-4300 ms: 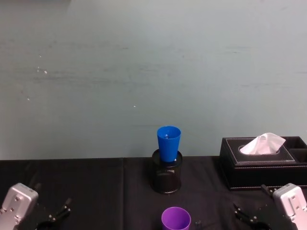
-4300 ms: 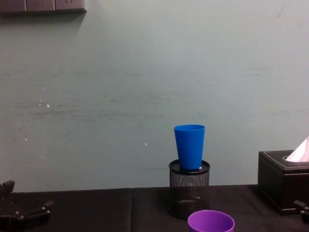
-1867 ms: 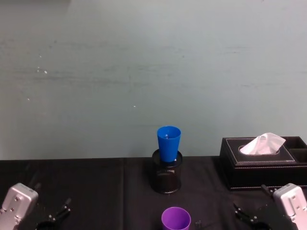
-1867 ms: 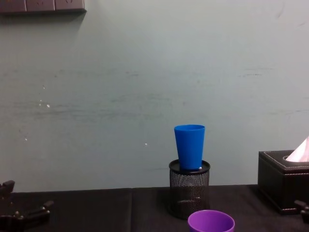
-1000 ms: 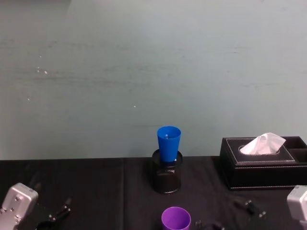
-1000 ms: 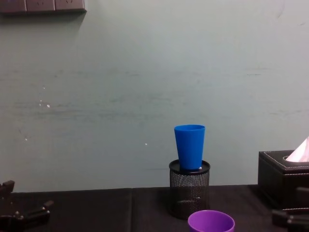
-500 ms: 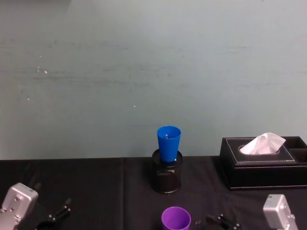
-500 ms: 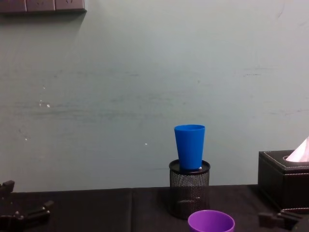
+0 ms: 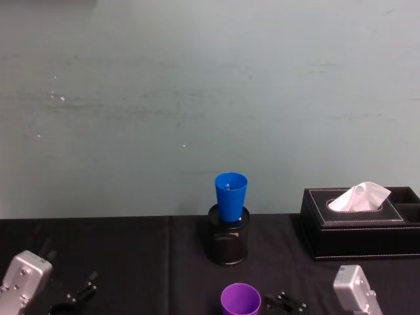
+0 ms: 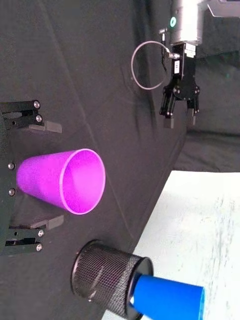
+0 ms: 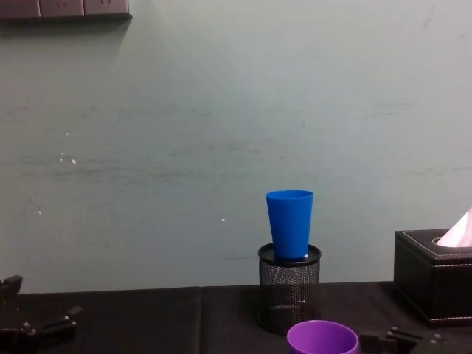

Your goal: Pick up one cup with a gripper and tap it against the other cup.

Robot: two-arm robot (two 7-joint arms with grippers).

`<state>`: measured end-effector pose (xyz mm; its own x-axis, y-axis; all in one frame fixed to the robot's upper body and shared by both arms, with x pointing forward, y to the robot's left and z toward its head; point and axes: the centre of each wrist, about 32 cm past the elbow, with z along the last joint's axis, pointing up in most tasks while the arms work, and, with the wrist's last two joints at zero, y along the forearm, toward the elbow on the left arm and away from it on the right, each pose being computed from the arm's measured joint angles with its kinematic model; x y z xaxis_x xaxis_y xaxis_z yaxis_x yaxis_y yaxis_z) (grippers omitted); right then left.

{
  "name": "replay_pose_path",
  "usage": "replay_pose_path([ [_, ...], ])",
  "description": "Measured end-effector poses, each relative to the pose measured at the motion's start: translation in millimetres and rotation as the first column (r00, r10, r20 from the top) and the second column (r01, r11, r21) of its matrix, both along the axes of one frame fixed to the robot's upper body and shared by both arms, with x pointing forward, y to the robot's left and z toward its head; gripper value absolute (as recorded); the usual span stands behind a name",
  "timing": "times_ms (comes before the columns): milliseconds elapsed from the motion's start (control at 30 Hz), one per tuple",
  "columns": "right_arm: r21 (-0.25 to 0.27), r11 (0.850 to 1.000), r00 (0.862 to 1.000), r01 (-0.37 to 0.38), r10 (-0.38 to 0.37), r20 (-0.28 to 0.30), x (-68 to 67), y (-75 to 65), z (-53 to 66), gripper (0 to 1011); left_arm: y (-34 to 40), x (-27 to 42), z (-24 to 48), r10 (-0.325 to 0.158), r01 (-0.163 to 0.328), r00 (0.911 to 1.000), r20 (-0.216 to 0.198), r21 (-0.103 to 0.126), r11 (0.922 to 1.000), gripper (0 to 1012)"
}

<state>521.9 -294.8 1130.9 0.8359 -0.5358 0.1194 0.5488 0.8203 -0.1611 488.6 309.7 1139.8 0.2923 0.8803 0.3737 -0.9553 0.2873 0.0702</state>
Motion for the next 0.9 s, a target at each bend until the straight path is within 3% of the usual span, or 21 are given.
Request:
replay_pose_path([
  [433, 0.043, 0.999, 1.0, -0.016, 0.016, -0.005, 23.7, 19.8, -9.7, 1003, 0.0, 0.0, 0.0, 0.0, 0.0, 1.0, 0.0, 0.0, 1.0, 1000],
  [900, 0.062, 0.998, 1.0, -0.011, 0.012, -0.005, 29.0, 26.8, -15.4, 1003, 0.0, 0.0, 0.0, 0.0, 0.0, 1.0, 0.0, 0.0, 1.0, 1000],
])
